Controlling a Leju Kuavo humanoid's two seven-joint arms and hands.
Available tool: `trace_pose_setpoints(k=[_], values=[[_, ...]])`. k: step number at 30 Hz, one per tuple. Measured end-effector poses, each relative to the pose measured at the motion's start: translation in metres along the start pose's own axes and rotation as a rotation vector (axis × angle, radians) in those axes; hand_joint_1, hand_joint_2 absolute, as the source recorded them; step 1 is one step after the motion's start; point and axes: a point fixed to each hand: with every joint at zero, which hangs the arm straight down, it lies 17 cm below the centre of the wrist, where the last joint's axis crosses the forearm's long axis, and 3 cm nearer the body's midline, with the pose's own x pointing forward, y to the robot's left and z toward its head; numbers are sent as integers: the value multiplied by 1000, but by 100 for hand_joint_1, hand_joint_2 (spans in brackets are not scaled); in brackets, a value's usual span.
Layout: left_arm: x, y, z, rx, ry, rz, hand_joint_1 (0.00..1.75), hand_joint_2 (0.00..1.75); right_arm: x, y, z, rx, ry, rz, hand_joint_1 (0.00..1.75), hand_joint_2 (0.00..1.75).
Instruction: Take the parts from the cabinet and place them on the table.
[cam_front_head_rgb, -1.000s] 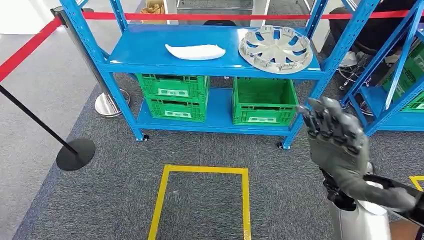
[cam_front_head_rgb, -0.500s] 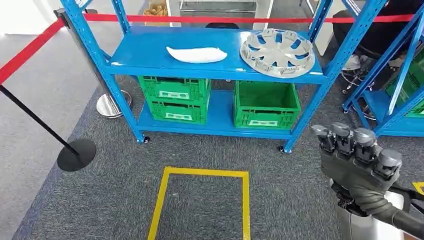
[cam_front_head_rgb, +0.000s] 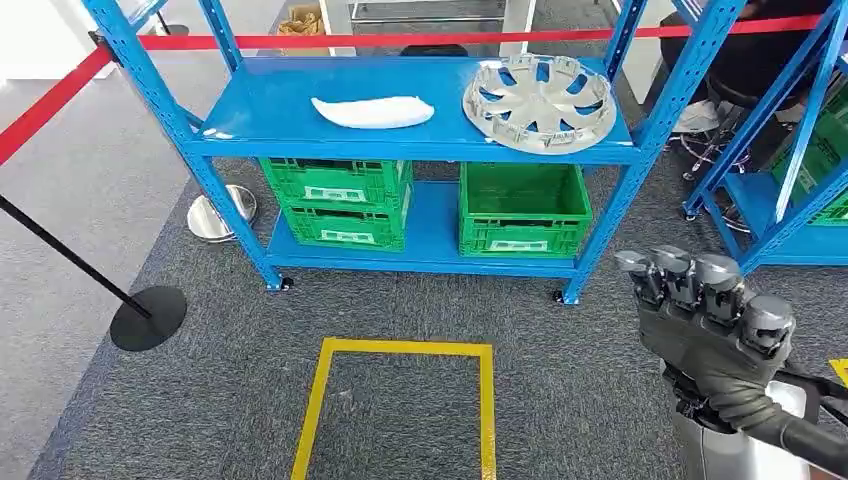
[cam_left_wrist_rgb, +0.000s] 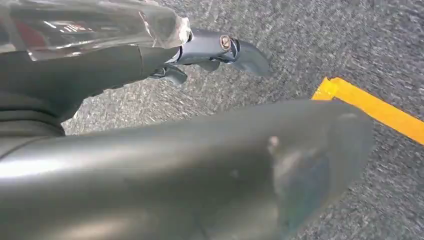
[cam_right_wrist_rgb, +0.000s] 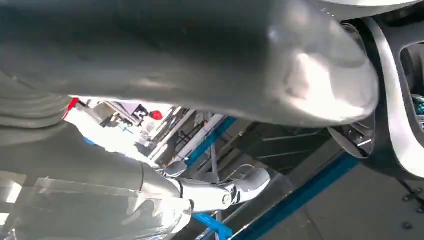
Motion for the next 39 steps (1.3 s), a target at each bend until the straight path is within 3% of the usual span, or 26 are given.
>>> trace_pose_setpoints(k=[11, 39], values=[[-1, -4, 0, -7, 1, -13, 0, 0, -59, -7, 37, -121, 189, -25, 0, 0], [1, -1, 0, -16, -9, -25, 0, 0, -73, -1, 46, -182, 221, -55, 0, 0]])
